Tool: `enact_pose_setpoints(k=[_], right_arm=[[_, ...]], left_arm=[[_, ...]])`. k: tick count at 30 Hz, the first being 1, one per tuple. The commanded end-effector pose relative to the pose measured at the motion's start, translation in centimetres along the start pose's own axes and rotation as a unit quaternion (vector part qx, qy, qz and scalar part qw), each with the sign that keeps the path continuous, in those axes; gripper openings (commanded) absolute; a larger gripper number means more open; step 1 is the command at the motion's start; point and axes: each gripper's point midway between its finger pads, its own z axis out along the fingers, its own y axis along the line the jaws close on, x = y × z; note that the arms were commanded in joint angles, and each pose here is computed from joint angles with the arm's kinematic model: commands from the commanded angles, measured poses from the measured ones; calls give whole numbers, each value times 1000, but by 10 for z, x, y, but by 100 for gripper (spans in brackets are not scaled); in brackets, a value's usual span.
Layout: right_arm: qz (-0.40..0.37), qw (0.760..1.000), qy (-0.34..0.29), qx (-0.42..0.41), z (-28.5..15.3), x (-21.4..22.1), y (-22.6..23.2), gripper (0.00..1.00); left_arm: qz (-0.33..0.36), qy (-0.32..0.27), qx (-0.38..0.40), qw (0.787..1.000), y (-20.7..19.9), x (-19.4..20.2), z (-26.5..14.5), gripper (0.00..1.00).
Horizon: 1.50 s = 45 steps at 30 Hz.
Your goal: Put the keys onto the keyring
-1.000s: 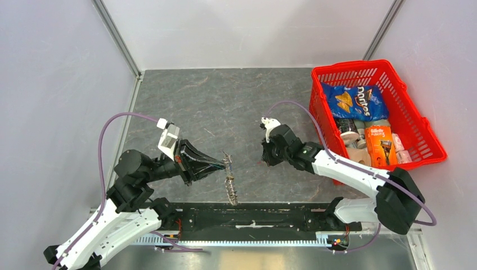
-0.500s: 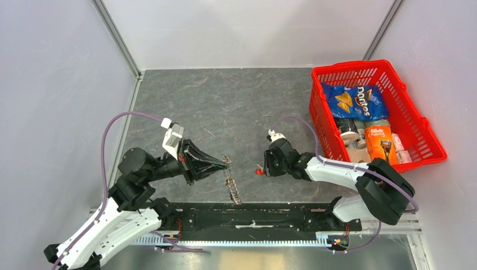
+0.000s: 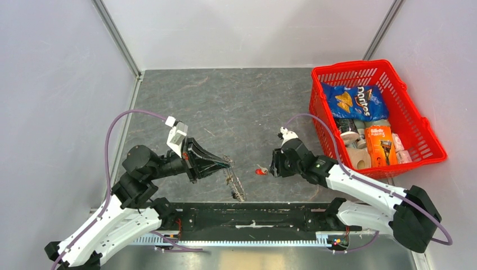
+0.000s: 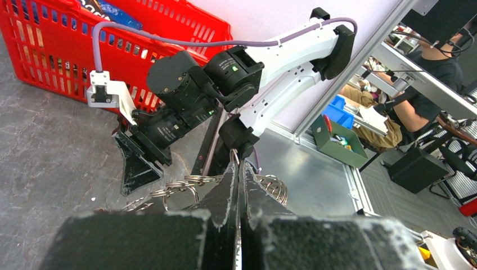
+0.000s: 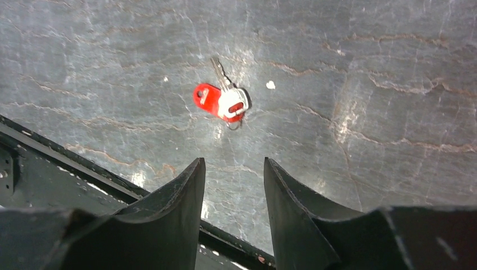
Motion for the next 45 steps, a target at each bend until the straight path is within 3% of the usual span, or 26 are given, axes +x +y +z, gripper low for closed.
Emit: enact_pose_setpoints(k=[1,11,22,28,39,45], right_arm=[[1,1000,24,3,-3,7,0,50],[-60,996,62,6,11,33,9,48],[-97,992,2,82,34,29,-14,44],[-113,990,-37,72,46,25,-9,43],[-135,989,-26,60,55,34,-4,46],[-140,987,-26,72,54,33,-7,41]], left_arm=[[36,-33,19,999,-8,-18,2,2],[35,-36,16,999,-9,-19,0,2],[42,-37,7,998,-8,-14,-6,2],[47,-37,6,998,-7,-12,-7,2],[51,-26,-1,998,-3,-6,-9,2],[52,-24,-4,998,-2,-5,-9,2]])
